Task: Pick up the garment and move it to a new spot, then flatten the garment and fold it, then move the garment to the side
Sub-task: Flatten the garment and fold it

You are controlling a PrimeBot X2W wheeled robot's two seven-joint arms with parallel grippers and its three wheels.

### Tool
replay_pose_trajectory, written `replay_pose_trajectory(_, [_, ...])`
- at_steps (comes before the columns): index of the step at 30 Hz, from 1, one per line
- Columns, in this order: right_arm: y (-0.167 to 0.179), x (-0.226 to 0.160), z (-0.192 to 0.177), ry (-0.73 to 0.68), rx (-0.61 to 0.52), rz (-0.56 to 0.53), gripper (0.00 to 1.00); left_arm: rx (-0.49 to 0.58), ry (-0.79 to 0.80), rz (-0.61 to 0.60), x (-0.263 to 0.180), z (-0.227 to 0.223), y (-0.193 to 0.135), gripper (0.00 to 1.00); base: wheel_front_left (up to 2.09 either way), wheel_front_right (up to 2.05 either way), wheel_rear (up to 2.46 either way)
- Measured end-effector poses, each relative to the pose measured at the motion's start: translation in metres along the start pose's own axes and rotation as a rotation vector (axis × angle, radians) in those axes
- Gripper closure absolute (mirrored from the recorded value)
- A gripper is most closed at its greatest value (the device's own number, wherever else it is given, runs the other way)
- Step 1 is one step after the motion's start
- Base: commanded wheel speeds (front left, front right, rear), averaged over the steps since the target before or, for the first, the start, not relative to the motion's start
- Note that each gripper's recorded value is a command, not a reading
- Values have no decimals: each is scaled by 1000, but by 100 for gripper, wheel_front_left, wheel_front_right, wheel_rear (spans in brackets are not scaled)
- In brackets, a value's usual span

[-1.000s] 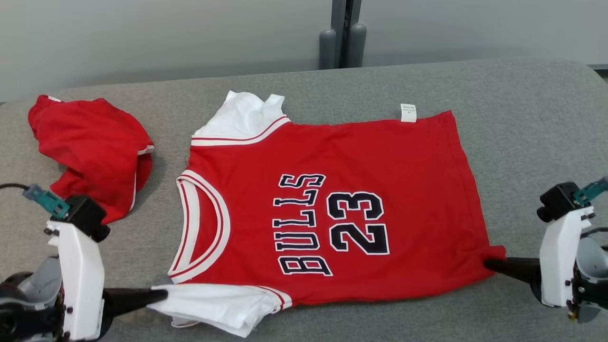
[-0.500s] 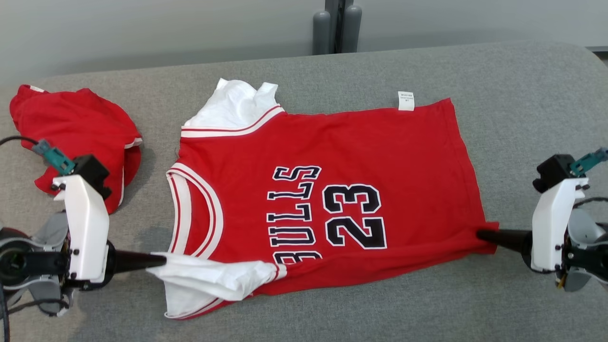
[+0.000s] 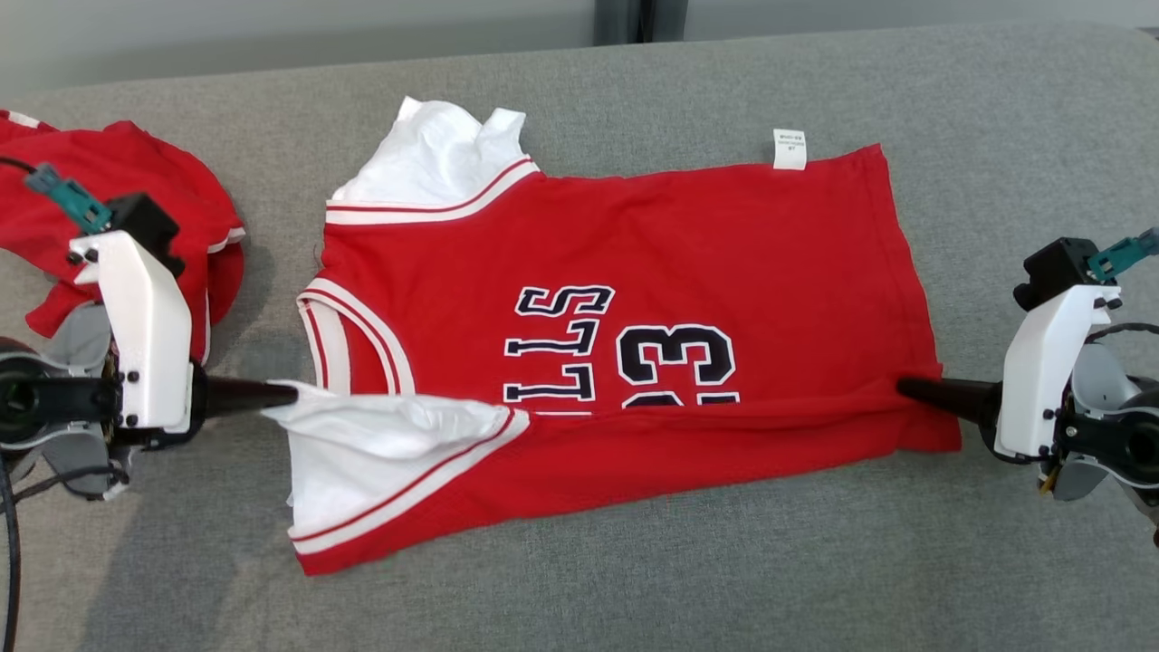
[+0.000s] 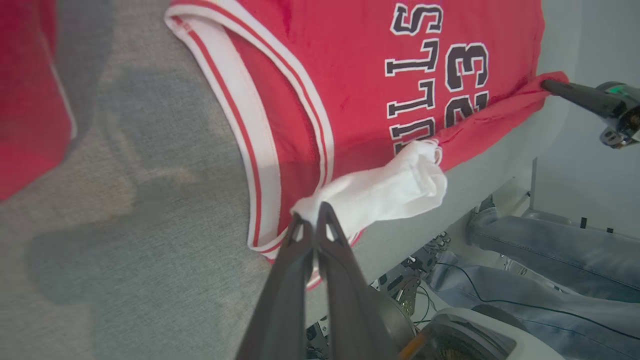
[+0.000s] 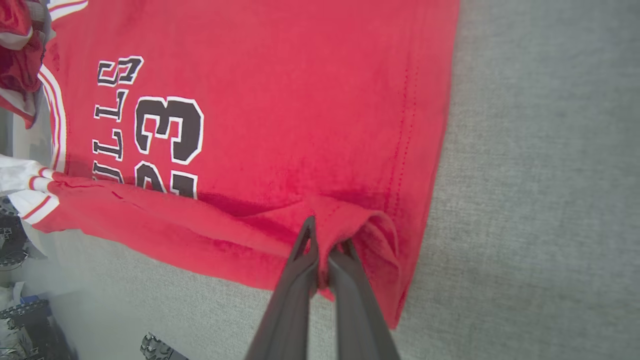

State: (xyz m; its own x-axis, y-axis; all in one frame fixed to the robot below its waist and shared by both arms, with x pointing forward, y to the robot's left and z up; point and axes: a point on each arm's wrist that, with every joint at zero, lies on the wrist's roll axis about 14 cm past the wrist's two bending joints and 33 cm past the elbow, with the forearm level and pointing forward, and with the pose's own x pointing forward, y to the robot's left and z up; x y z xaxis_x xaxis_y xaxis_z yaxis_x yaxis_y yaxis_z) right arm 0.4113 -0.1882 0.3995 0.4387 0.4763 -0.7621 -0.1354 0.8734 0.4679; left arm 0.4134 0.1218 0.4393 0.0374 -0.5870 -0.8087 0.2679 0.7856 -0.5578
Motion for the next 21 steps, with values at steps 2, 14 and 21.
replay_pose_trajectory(2, [-1,3,4,-4,0,-5,100,-2,-3,-1,4,5,2,100,0,0,0])
replay_pose_trajectory(14, [-6,13,6,3,10,-25,100,26,-34,-21,21,26,4,100,0,0,0])
replay_pose_trajectory(21, [-6,10,7,-7,12,-32,100,35,-42,-29,24,32,3,100,0,0,0])
